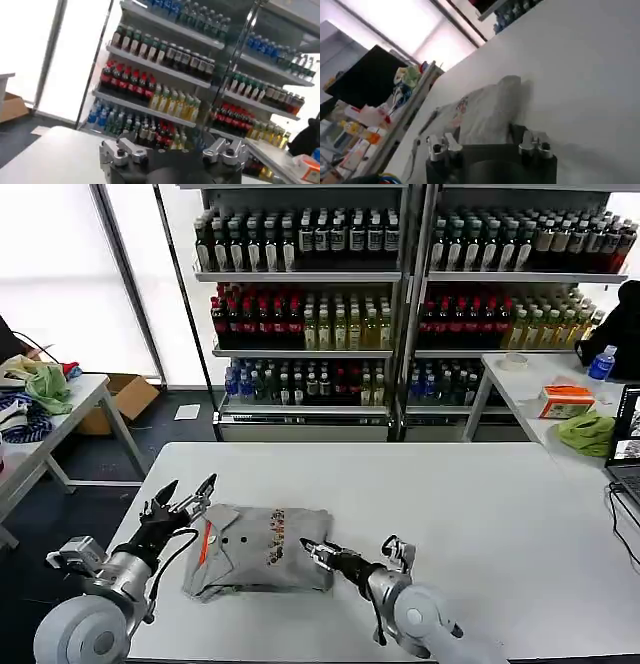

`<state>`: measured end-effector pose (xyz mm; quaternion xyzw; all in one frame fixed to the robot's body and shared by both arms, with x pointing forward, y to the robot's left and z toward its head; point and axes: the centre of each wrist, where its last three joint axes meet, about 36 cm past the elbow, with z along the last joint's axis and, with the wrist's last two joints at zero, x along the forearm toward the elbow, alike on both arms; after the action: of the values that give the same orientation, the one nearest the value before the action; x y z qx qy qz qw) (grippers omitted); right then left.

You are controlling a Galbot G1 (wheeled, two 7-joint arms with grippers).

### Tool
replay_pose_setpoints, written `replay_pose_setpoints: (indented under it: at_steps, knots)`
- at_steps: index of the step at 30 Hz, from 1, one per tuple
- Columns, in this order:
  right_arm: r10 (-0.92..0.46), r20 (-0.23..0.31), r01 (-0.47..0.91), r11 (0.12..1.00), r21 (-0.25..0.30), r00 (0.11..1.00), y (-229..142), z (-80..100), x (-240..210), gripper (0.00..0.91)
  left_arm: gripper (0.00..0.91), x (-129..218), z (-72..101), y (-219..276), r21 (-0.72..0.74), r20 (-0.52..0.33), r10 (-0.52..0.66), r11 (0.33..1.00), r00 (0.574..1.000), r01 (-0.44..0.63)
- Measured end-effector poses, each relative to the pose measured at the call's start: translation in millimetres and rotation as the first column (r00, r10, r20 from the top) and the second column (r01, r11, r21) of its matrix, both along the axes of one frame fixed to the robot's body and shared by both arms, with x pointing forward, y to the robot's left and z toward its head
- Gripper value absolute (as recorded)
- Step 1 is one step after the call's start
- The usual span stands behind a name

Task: Fold and organize the clothes.

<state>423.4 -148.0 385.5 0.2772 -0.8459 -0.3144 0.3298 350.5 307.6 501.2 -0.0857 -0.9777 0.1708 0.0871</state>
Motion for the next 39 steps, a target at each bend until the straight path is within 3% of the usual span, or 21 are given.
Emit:
replay_pose_setpoints:
  at_steps: [6, 13, 27, 31, 39]
  knots:
    - [-0.011, -0.035, 0.012, 1.0, 0.017, 0.999, 11, -6.6, 1, 0.0, 0.907, -3, -0.8, 4, -0.003, -0.005, 0.012, 1.0, 1.0, -0.012]
    - [-0.03, -0.048, 0.03, 1.0, -0.01, 0.998, 14, -8.7, 0, 0.0, 0.907, -8, 0.1, 9, -0.007, -0.007, 0.026, 1.0, 1.0, -0.026]
    - [-0.043, 0.006, 0.043, 0.996, -0.082, 0.999, -9, 6.7, 0, 0.0, 0.907, -14, 3.7, 20, -0.004, -0.005, 0.052, 0.999, 0.999, -0.052]
    - [-0.04, 0.039, 0.045, 0.99, -0.132, 0.998, -31, 15.7, -1, 0.0, 0.907, -15, 3.5, 21, -0.009, -0.004, 0.054, 0.999, 0.999, -0.054]
    - [-0.029, 0.091, 0.056, 0.948, -0.313, 0.995, -85, 31.0, -5, 0.0, 0.907, -15, 2.8, 21, -0.014, -0.003, 0.051, 0.999, 0.999, -0.051]
